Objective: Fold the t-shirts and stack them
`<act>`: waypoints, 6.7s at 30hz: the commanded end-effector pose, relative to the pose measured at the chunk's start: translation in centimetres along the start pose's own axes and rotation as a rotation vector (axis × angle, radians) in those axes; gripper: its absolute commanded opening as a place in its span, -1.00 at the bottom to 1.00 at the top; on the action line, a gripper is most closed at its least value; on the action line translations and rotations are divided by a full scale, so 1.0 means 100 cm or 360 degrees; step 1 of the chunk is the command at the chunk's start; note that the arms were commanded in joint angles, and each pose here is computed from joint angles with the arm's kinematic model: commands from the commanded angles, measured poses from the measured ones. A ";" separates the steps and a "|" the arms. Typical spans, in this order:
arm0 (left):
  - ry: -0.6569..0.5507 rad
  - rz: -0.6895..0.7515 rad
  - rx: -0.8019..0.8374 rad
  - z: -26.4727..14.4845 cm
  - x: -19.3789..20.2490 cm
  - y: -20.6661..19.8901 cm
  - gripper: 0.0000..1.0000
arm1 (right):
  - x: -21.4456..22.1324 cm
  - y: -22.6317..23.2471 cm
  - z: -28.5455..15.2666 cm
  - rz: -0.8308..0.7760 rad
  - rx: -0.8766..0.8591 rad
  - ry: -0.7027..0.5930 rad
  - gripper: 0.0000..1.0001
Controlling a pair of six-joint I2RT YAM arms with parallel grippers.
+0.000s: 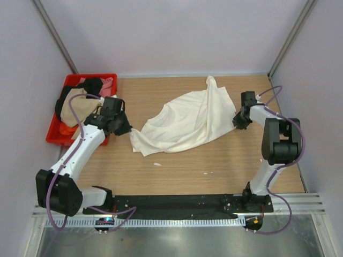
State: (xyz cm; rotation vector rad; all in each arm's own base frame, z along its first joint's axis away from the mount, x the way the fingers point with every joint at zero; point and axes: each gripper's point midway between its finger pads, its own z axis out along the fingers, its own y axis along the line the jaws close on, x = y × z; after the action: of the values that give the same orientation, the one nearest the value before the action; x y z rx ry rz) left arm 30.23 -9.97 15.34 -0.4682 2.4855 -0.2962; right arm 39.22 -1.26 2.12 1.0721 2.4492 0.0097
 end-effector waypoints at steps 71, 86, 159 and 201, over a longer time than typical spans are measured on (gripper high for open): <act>-0.0049 0.0129 0.0016 0.011 -0.019 -0.008 -1.00 | -0.026 -0.005 0.002 0.0176 0.0137 -0.0085 -0.37; -0.0059 0.0131 0.0005 0.004 -0.022 -0.007 -1.00 | -0.030 -0.018 0.010 0.0081 0.0230 -0.0135 -0.98; 0.0070 0.0160 0.0349 -0.012 0.031 -0.023 -1.00 | -0.019 -0.030 0.017 0.0245 0.0360 -0.0023 -0.84; 0.0249 -0.0096 0.0168 0.034 0.101 0.016 0.02 | -0.063 -0.078 -0.233 0.0026 0.0056 -0.0563 -0.98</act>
State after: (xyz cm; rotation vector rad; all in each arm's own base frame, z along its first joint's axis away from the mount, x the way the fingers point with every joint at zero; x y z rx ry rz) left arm 21.36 -11.40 5.52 -0.4958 2.7219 -0.3921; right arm 27.79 -7.09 21.08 1.0534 2.1857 -0.2472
